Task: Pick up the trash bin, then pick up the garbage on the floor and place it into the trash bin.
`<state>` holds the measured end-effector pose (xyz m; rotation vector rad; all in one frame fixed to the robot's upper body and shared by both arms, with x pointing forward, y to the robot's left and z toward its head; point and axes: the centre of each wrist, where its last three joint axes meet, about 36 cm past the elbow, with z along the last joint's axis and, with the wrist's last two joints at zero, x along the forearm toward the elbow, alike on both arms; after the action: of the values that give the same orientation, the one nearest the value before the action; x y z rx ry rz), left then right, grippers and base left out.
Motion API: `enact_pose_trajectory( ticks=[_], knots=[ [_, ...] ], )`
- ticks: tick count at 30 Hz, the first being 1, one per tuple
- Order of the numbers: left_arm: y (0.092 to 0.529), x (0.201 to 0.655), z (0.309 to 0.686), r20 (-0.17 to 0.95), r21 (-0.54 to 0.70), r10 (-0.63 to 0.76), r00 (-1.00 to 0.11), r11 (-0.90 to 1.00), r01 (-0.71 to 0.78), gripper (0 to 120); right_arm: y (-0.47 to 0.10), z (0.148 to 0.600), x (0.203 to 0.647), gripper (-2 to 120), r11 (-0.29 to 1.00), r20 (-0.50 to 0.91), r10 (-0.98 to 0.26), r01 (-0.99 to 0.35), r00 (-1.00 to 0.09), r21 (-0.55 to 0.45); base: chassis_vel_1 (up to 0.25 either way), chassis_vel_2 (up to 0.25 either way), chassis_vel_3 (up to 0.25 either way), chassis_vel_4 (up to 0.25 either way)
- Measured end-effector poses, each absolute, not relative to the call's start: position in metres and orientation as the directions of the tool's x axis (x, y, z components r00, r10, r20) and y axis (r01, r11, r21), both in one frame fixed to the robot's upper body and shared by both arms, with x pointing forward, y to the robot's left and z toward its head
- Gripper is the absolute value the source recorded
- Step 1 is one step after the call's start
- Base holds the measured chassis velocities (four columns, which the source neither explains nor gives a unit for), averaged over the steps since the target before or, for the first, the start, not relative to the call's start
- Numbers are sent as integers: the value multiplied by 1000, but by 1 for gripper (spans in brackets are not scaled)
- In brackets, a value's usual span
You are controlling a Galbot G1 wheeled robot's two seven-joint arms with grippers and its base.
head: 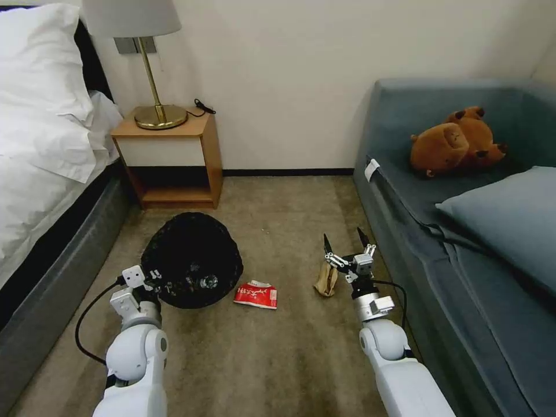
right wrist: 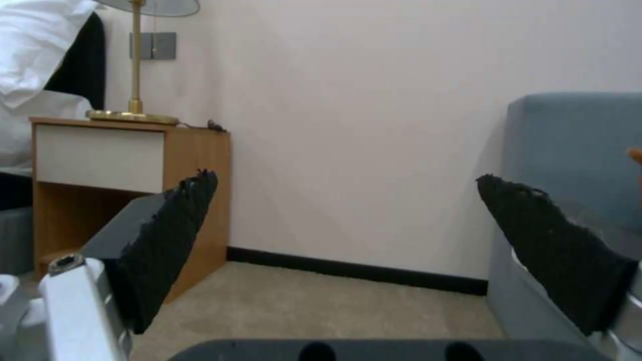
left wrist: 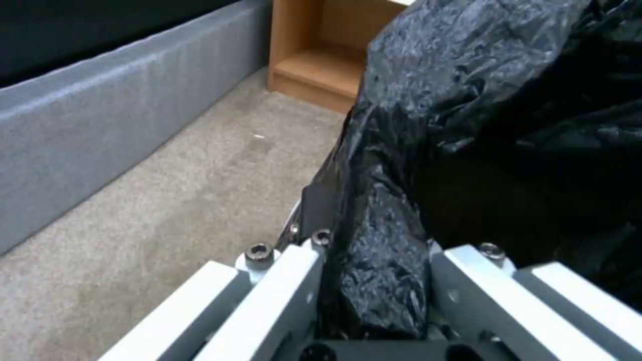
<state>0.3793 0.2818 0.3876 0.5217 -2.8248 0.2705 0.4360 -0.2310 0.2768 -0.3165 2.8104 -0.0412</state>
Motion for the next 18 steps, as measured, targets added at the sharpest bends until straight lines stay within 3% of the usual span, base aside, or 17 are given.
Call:
enact_pose_trajectory(
  ticks=[18],
  knots=[
    [280, 379, 387, 281, -135, -322, -904, 920, -369, 2, -230, 274, 433, 99, 975, -299, -220, -213, -929, -58, -6, 9, 8, -8]
  ],
)
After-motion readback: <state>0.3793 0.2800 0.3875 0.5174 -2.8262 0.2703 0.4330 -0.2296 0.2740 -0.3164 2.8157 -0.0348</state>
